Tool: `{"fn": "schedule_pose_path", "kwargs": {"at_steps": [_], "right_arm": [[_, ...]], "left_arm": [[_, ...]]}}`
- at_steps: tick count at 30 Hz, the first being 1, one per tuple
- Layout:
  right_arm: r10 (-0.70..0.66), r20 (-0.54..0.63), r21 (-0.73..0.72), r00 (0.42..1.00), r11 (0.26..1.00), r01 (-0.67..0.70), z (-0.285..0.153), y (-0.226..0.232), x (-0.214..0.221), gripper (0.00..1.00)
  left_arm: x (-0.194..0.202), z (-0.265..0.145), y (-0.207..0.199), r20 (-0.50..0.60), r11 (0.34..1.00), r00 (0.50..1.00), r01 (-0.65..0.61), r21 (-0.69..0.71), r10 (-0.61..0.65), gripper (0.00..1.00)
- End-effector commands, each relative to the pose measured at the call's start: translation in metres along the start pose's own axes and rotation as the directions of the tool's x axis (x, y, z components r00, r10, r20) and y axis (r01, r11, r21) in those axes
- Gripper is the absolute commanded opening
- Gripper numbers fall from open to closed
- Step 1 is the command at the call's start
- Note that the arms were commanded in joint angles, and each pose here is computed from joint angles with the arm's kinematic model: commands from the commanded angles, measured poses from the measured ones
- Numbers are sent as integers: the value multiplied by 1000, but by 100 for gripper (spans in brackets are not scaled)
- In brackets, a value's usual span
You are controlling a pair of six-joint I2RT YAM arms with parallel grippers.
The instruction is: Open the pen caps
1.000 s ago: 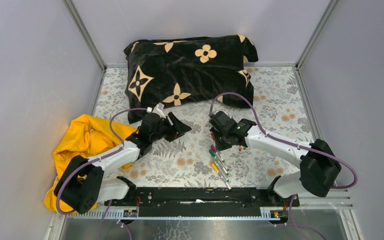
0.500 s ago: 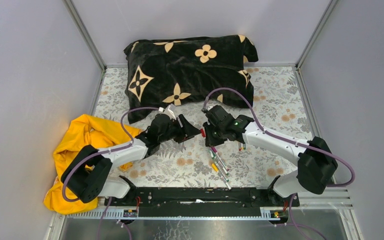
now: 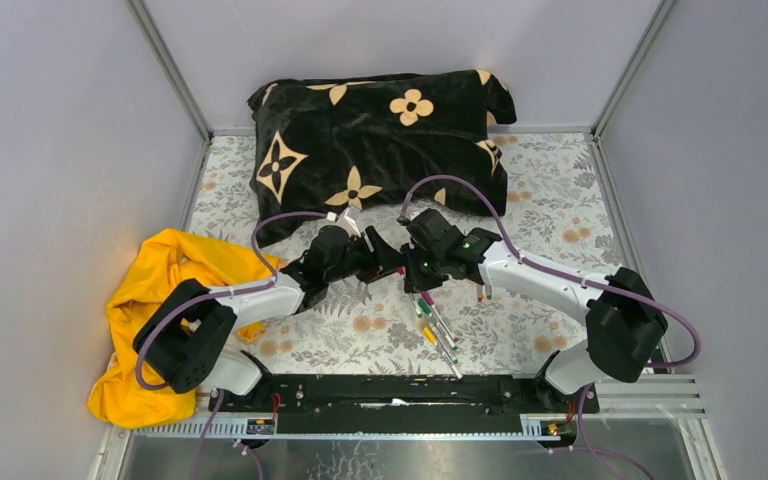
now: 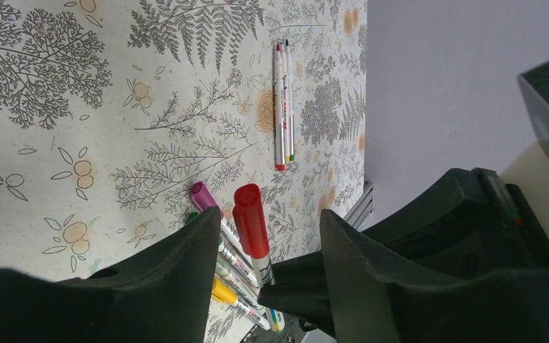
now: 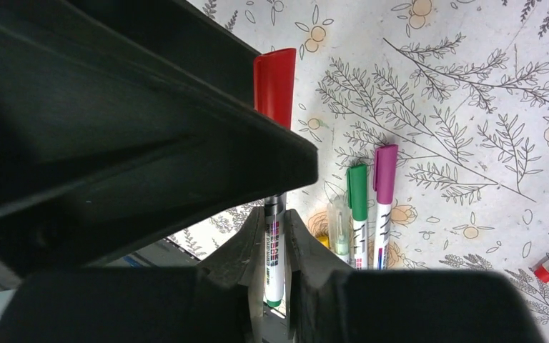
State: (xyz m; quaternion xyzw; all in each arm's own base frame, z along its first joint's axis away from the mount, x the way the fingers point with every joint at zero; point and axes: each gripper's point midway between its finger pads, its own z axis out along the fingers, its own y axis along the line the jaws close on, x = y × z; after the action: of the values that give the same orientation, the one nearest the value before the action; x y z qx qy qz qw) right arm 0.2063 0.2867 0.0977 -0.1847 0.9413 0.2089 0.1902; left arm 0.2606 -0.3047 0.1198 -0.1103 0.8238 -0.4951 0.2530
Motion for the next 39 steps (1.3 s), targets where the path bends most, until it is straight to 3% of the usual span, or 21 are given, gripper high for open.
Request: {"fn": "schedule_pose_path", "kwargs": {"at_steps": [1,7,20,24,28,31,36,39], "right_arm": [[-3,57,-54,998,999,6,-6,16,-23,7],[-3,55,-65,998,998,6,-4,19,-23,7],[5,70,-65,998,998,0,-6,18,-23,7],[9,82,-60,997,998,-4,-10,16,-24,7],[14,95,-59,995,998,-9,-15,16,-25,7],[16,114,-55,993,998,-10,-19,15,-27,13],[-1,176,-60,984,998,11,-29,18,-34,30],[-14,204,-48,979,999,24,-34,18,-37,33]], "left_arm": [[-9,6,-19,33,998,999,-16,67,14,59],[-8,6,-18,34,997,999,-14,70,12,55],[-6,4,-19,36,996,999,-10,92,7,35],[-5,2,-18,36,996,999,-9,91,6,24],[-6,-1,-16,49,996,999,-6,84,2,6],[-8,-3,-14,65,998,998,9,67,-13,0],[-13,-6,-11,87,999,996,30,23,-32,0],[-16,-8,-8,101,999,994,38,-13,-36,0]]}}
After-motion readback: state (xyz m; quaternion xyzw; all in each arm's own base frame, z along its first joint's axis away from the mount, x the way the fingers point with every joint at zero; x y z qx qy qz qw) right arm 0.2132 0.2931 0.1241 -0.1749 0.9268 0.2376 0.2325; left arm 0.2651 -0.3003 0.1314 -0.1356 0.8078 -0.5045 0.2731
